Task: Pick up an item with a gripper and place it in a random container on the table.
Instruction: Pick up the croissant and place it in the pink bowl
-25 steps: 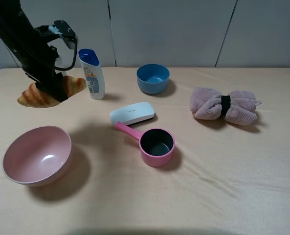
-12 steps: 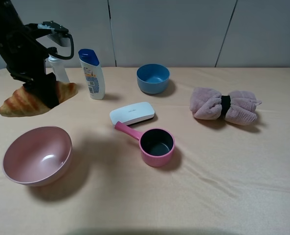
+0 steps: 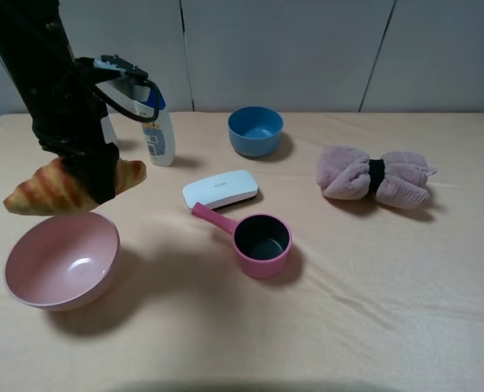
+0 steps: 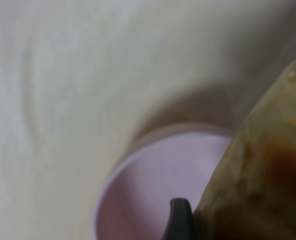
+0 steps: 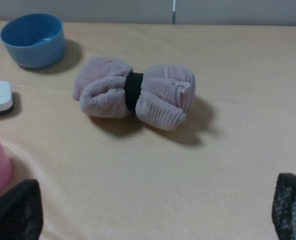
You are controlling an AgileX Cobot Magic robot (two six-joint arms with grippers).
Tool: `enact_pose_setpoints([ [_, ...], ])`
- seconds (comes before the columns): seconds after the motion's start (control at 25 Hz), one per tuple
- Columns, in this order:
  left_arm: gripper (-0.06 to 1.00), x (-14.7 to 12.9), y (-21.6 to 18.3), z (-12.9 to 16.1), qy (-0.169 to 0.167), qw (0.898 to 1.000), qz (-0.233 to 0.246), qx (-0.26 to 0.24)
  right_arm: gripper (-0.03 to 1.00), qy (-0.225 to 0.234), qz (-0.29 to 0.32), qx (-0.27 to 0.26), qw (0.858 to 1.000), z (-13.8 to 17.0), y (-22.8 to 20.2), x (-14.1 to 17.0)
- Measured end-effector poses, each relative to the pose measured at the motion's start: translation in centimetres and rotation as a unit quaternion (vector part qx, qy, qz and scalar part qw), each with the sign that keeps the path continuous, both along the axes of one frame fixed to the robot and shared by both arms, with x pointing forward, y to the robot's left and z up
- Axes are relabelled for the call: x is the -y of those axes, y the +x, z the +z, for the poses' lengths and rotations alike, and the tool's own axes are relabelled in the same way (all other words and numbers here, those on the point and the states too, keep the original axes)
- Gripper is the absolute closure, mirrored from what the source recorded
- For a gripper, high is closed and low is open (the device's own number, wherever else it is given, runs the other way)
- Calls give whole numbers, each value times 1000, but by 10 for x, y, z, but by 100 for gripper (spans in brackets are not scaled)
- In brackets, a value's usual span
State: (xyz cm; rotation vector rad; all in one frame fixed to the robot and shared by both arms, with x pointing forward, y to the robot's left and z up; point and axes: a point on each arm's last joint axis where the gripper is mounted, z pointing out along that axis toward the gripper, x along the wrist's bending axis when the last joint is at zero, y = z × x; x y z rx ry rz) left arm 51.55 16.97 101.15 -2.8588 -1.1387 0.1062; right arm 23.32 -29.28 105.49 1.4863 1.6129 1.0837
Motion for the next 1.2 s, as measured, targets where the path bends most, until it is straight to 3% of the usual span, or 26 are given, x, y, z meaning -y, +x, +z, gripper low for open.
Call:
enact_pose_setpoints([
  [0.24, 33, -5, -16, -9, 18, 999, 14, -24, 27, 0, 0, 0, 1000, 0, 0, 0],
  [0.6, 33, -19, -45, 0, -18, 999, 16, 48, 27, 0, 0, 0, 1000, 0, 0, 0],
  [1.2, 33, -31, -65, -47, -30, 994, 16, 102, 27, 0, 0, 0, 1000, 0, 0, 0],
])
